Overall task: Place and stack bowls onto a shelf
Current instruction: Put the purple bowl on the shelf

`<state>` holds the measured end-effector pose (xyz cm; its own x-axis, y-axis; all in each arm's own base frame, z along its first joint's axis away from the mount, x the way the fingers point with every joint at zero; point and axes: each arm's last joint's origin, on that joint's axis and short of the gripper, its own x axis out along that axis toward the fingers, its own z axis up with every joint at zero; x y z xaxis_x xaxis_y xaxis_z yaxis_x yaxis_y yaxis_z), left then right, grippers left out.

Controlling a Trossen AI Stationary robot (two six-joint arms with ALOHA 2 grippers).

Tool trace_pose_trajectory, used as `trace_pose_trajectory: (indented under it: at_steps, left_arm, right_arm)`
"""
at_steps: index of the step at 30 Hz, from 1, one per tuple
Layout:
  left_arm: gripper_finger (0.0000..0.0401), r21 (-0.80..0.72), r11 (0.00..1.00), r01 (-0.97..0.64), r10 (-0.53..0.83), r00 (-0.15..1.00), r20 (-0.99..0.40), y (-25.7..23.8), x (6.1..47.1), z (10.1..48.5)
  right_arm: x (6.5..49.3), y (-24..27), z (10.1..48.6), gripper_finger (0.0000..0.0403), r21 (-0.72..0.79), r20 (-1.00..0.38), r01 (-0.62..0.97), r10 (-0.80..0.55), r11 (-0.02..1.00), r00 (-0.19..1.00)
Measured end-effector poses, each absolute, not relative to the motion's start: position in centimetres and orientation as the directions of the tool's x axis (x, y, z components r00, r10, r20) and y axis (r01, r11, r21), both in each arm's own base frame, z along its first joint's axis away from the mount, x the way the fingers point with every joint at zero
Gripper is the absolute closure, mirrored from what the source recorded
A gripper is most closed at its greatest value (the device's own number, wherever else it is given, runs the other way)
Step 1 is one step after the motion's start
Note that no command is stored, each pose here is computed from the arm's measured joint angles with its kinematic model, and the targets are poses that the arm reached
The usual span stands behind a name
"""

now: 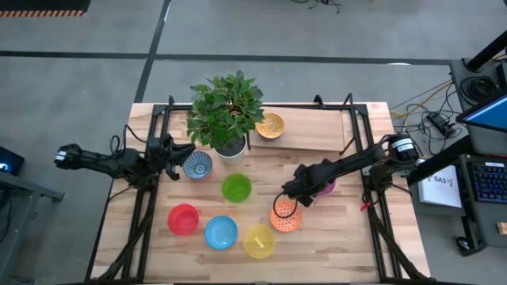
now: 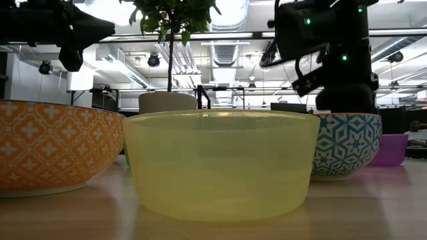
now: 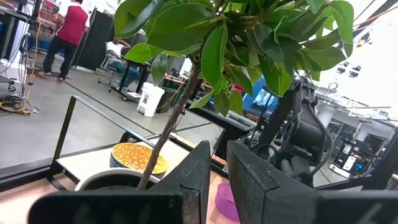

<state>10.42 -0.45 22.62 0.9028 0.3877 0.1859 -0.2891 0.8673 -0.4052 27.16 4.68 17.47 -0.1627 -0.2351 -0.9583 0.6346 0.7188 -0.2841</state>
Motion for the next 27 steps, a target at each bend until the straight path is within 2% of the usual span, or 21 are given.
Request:
trace_pose_trajectory:
  at_steps: [5, 14, 27]
  left_arm:
    - [0.0363, -0.405, 0.867, -0.289, 0.387, 0.903, 0.186, -0.5, 10.4, 22.6]
    - [0.0363, -0.404, 0.868, -0.290, 0.387, 0.903, 0.184, -0.5, 10.4, 22.6]
    - [0.0363, -0.400, 0.868, -0.294, 0.387, 0.905, 0.176, -0.5, 10.5, 22.5]
  right_arm:
    - [27.0, 4.6, 19.5, 0.0260, -0.230, -0.968, 0.656, -0.239, 0.719, -0.077]
    - [27.3, 5.5, 21.3, 0.0215, -0.071, -0.978, 0.688, -0.185, 0.723, 0.093]
    - [28.5, 5.8, 17.7, 0.0210, -0.160, -0.981, 0.687, -0.193, 0.709, -0.030]
